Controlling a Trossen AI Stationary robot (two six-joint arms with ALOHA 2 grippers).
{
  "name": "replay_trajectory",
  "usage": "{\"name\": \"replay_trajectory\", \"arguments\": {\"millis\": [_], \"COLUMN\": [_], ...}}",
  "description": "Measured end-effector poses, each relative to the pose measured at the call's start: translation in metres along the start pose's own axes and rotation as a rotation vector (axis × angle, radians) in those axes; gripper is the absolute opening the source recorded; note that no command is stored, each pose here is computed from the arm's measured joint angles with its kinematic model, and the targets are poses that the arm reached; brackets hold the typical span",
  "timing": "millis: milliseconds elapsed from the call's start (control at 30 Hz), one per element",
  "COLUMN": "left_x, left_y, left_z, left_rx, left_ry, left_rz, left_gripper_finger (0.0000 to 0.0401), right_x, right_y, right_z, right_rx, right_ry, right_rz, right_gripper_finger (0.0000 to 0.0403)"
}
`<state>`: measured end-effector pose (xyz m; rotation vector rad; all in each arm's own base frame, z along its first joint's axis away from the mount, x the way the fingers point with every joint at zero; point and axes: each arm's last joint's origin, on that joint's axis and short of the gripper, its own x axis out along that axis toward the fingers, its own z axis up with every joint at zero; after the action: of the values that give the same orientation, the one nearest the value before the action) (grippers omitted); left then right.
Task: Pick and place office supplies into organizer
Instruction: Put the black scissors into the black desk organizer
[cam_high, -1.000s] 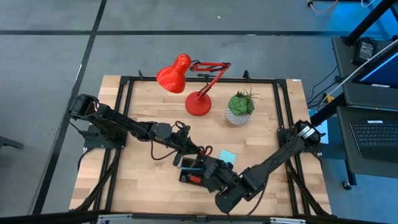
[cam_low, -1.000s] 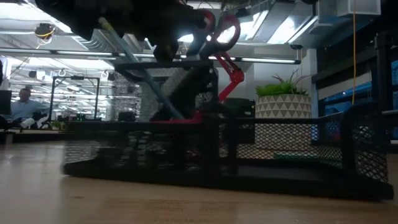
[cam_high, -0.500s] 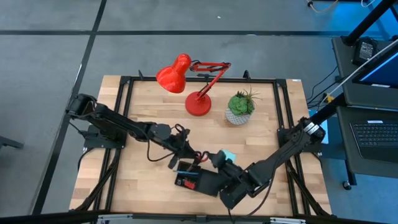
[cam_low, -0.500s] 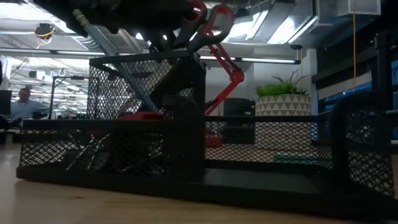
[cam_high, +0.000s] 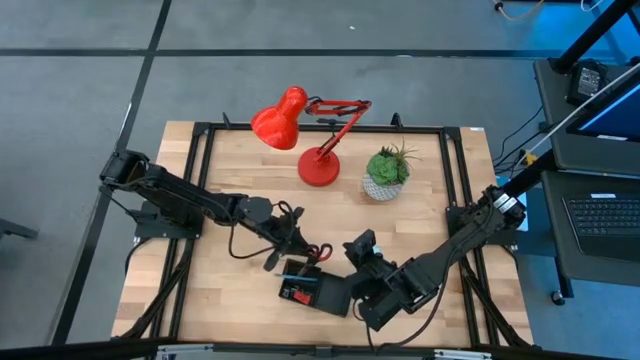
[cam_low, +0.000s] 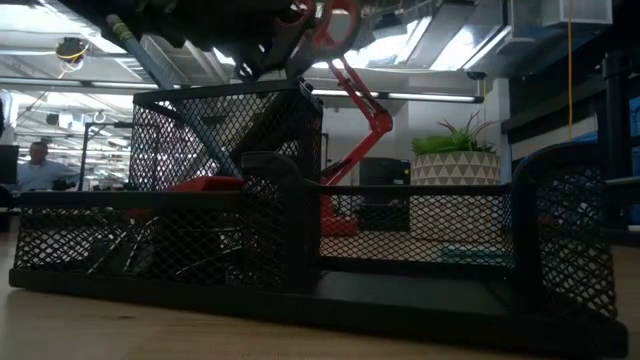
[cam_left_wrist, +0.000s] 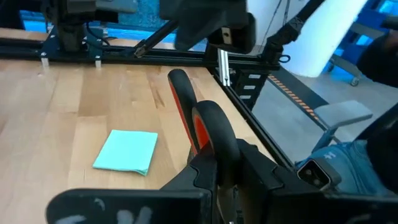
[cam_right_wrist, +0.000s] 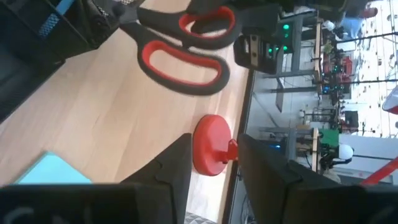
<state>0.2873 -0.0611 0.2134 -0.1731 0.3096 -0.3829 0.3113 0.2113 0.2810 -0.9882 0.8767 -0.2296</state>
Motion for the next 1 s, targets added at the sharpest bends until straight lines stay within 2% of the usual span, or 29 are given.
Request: {"name": "replay_trajectory", "arguments": {"millis": [233,600,800,1000], "left_x": [-0.004,-0.007,-0.014,-0.015], "left_y": [-0.003,-0.003,-0.005,-0.005], "left_z": [0.003,0.005,0.013,0.015], "left_rx": [0.065,0.07,0.132,0.139], "left_ry": [-0.006,-0.008,-0.043,-0.056], "left_rz": [-0.011,-0.018,0.016,0.016], "left_gripper_finger": [0.0029,0.0029,0.0029,0.0029], "right_x": [0.001,0.009,0.015,0.016], "right_y": [-0.001,-0.006,-0.011,-0.011], "right_z": [0.0,-0.001,-0.002,-0.004], "right_rx": [0.011,0.025,0.07,0.069], "right_ry": [0.003,0.021,0.039,0.052], "right_rz": [-0.001,-0.008,-0.013,-0.013], "right_gripper_finger": [0.0133,0.0133,0.0133,0.0133]}}
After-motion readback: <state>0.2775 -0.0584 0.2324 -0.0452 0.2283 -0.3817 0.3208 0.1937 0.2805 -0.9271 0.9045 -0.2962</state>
